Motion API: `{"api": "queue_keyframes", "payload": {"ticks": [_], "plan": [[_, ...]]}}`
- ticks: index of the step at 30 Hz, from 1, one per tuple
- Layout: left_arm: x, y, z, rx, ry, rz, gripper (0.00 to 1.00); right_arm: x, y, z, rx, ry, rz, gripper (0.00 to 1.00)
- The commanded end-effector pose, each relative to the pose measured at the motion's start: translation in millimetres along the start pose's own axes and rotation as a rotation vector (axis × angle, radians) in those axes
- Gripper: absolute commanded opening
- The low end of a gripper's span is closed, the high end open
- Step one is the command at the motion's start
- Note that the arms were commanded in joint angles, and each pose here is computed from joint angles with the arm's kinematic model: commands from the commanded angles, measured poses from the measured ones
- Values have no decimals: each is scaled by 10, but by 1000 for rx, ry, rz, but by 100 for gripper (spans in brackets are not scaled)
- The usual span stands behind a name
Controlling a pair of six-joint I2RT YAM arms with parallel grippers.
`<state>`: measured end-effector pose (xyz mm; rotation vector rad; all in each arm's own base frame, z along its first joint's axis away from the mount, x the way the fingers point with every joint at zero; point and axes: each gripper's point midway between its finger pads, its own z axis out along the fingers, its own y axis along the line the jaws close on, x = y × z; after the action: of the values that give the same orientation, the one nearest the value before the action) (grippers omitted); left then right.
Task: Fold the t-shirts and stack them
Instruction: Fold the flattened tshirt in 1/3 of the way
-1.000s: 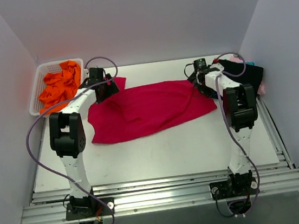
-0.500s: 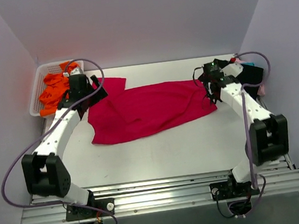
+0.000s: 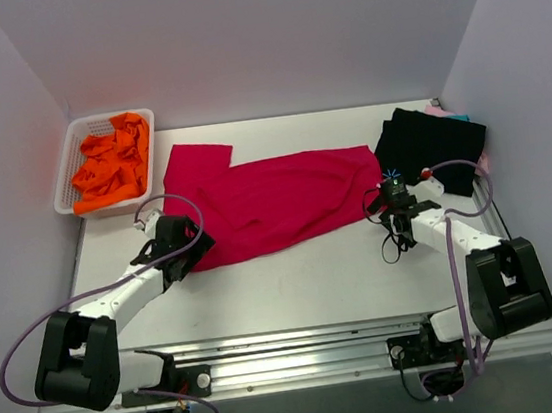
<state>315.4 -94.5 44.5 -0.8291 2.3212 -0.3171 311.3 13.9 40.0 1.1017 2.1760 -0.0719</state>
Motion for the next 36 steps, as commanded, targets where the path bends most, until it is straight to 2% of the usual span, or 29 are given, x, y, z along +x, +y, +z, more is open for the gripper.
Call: {"api": "queue_keyframes", "payload": {"ticks": [1, 7, 13, 16, 19, 22, 23, 24, 25, 26, 27, 28, 29, 30, 31, 32, 33, 36], "plan": [[-87, -71, -48, 53, -107, -113, 96, -71, 51, -1, -51, -26, 53, 99], [-14, 98, -93, 0, -95, -115, 97, 7, 147, 262, -35, 10, 38, 98], [-114, 110, -430, 18, -207, -84, 96, -5, 206, 532, -8, 21, 42, 97], [-1, 237, -288, -27, -171, -85, 96, 0, 259, 654, -11, 39, 51, 95], [127, 282, -104, -61, -119, -81, 96, -23, 242, 776, 2, 56, 64, 92], [207, 261, 38, -55, -94, -73, 99, -94, 247, 857, 2, 56, 85, 83], [200, 258, 57, -57, -98, -72, 100, -101, 262, 864, -4, 59, 87, 74], [202, 263, 66, -65, -100, -73, 88, -105, 247, 882, -3, 60, 89, 67], [191, 247, 74, -59, -103, -77, 84, -114, 249, 896, -7, 56, 91, 59], [169, 247, 86, -58, -110, -77, 78, -112, 249, 901, -9, 58, 91, 40], [154, 266, 107, -69, -111, -78, 63, -100, 228, 917, -7, 65, 93, 34], [140, 260, 117, -72, -111, -78, 54, -91, 222, 921, -8, 69, 90, 28], [115, 226, 126, -65, -112, -76, 44, -92, 212, 919, -6, 69, 90, 15], [118, 218, 158, -66, -110, -76, 33, -81, 184, 916, -1, 73, 91, 11], [112, 206, 167, -64, -108, -76, 15, -87, 173, 908, 0, 71, 92, 7], [110, 192, 175, -61, -107, -70, 6, -81, 156, 899, 2, 73, 92, 0], [105, 162, 184, -58, -101, -68, 3, -88, 124, 877, 10, 71, 90, 0], [87, 171, 127, -66, -101, -69, 2, -86, 41, 776, 21, 68, 103, 0]]}}
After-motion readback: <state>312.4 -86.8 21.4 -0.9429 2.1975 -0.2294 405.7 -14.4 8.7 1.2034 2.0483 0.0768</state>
